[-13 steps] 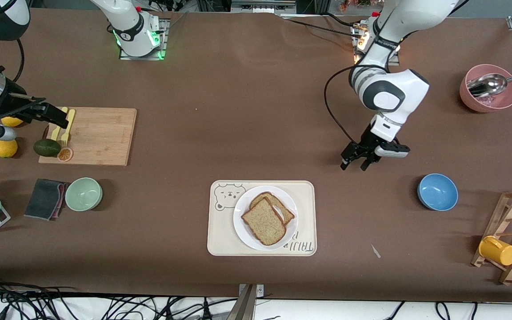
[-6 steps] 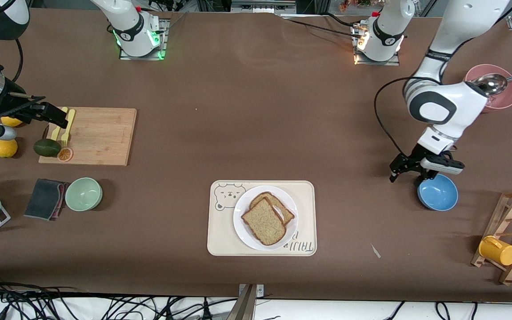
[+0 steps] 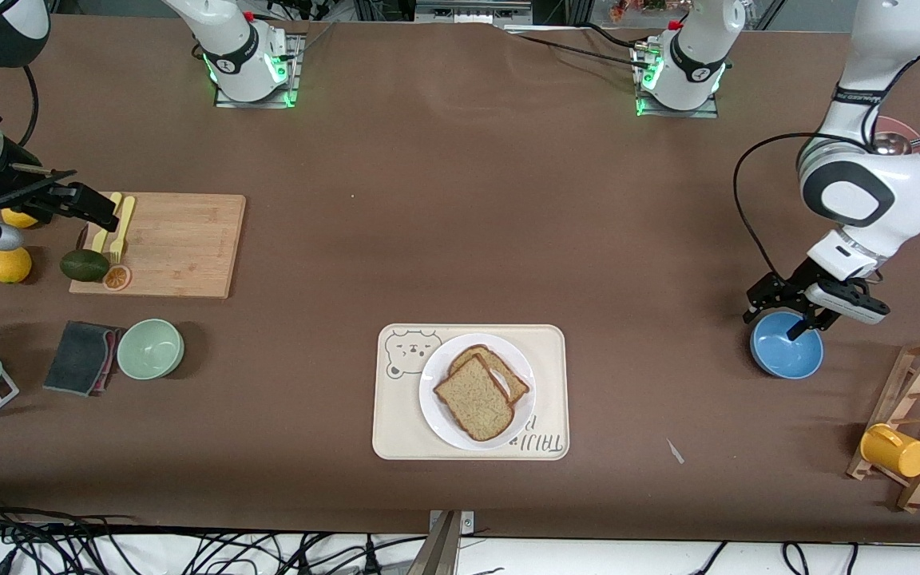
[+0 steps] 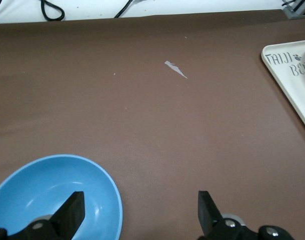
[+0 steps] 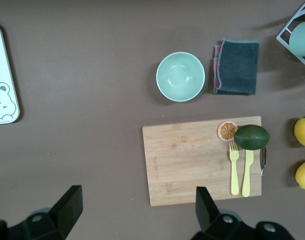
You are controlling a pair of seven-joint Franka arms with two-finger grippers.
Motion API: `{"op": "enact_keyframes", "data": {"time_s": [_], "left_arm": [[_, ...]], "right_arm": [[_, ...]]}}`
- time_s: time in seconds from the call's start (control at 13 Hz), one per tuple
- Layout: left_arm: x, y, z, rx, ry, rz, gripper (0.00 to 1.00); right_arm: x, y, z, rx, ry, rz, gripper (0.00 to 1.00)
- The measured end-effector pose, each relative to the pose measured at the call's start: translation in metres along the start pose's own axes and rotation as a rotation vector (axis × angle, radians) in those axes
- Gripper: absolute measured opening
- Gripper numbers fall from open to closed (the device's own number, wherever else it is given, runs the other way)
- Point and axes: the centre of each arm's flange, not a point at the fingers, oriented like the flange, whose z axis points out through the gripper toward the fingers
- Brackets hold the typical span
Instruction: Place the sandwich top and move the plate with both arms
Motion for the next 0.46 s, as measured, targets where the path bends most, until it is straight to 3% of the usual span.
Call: {"op": "enact_keyframes", "data": {"time_s": [0.23,0.46], "left_arm": [[0.036,-0.007,-0.021,-0.040,-0.113,0.018,1.00],[0.092,-0.004,-0.062,-0.005,-0.266,-0.046,1.00]], "right_arm": [[0.000,0.000,-0.001,0.001,0.003,-0.009,1.00],[0.001,0.001,0.000,0.000,0.000,-0.044,1.00]]}}
